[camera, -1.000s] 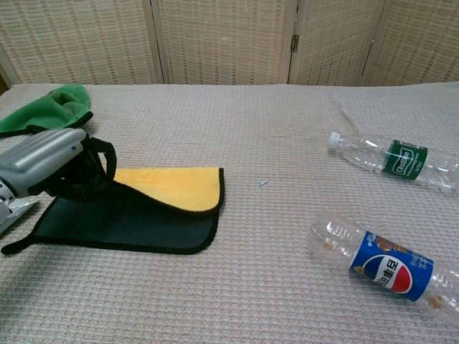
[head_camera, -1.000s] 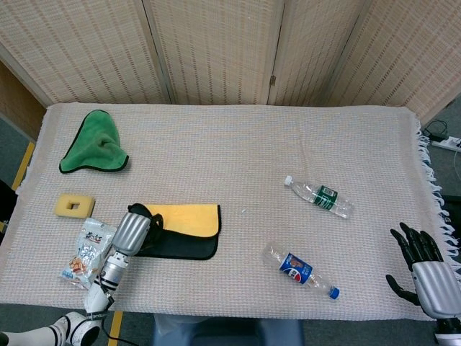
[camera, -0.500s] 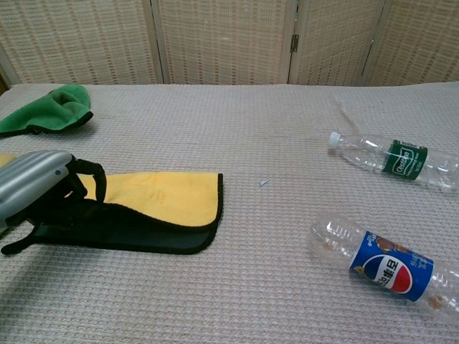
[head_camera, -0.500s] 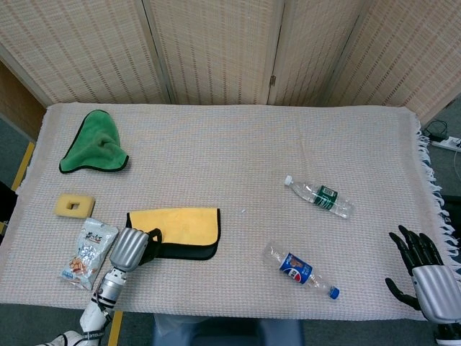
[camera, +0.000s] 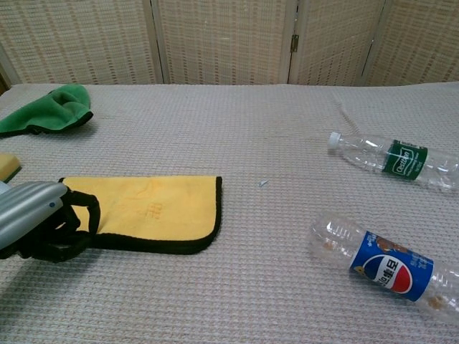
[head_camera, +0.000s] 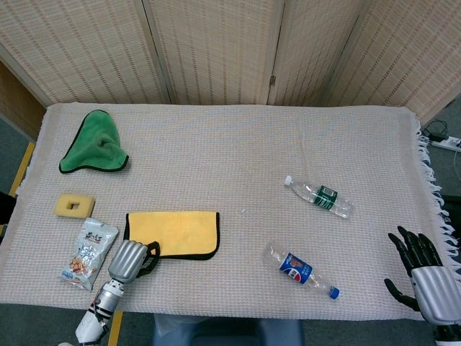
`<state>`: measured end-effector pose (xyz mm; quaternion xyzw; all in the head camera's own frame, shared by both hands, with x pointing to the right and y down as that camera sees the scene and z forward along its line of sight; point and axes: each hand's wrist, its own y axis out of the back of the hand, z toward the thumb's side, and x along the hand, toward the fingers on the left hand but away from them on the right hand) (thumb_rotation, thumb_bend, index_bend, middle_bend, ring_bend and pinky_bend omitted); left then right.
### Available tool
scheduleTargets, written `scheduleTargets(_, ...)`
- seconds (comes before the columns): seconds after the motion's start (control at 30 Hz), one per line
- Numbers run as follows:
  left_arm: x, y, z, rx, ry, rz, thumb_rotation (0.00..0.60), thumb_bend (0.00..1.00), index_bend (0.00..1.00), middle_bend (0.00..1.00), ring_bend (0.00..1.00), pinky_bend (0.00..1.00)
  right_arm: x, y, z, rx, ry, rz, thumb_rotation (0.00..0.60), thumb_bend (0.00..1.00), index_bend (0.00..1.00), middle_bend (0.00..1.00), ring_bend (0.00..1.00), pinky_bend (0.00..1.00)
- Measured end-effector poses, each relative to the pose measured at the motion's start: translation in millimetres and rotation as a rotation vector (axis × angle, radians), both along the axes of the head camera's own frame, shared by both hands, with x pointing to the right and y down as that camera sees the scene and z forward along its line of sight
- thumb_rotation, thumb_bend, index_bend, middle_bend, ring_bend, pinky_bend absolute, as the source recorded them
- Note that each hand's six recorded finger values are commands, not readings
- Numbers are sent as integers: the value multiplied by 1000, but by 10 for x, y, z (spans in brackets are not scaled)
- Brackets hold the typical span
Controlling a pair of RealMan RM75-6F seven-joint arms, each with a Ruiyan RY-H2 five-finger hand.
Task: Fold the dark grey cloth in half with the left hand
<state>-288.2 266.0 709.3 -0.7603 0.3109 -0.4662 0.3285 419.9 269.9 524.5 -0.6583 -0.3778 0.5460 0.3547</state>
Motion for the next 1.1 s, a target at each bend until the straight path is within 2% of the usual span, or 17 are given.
scheduleTargets(0.07, -11, 10, -3, -3, -2, 6, 600, 562, 376, 1000, 1000, 1000, 1, -1, 2, -1, 0, 0, 600, 348, 0, 0, 0, 0)
scheduleTargets(0.17, -31, 18, -17, -7, -6, 10, 600, 512, 305, 1000, 1000, 1000, 2, -4, 1, 0, 0, 0, 600, 347, 0, 0, 0, 0)
scheduleTargets(0.47, -148, 52, -177, -17, -8, 0, 600, 500, 296, 1000, 1000, 1000, 11, -11, -7, 3, -3, 4, 600, 347, 0, 0, 0, 0)
scheduleTargets(0.7, -11, 134, -416, -98, 72, -13, 600, 500, 269, 1000, 1000, 1000, 0, -5, -12, -2, -13, -1, 600, 347, 0, 0, 0, 0)
scheduleTargets(0.83, 129, 148, -552, -120, 94, 13, 600, 500, 220, 1000, 1000, 1000, -16, 8, -16, -7, -22, -9, 600, 348, 0, 0, 0, 0)
scheduleTargets(0.97, 264, 135, -511, -147, 78, 54, 600, 513, 149, 1000, 1000, 1000, -15, 11, -34, -3, -28, -7, 600, 347, 0, 0, 0, 0)
scheduleTargets(1.1, 445, 84, -427, -185, 84, 81, 600, 531, 127, 1000, 1000, 1000, -1, 4, -37, -2, -30, -1, 600, 347, 0, 0, 0, 0)
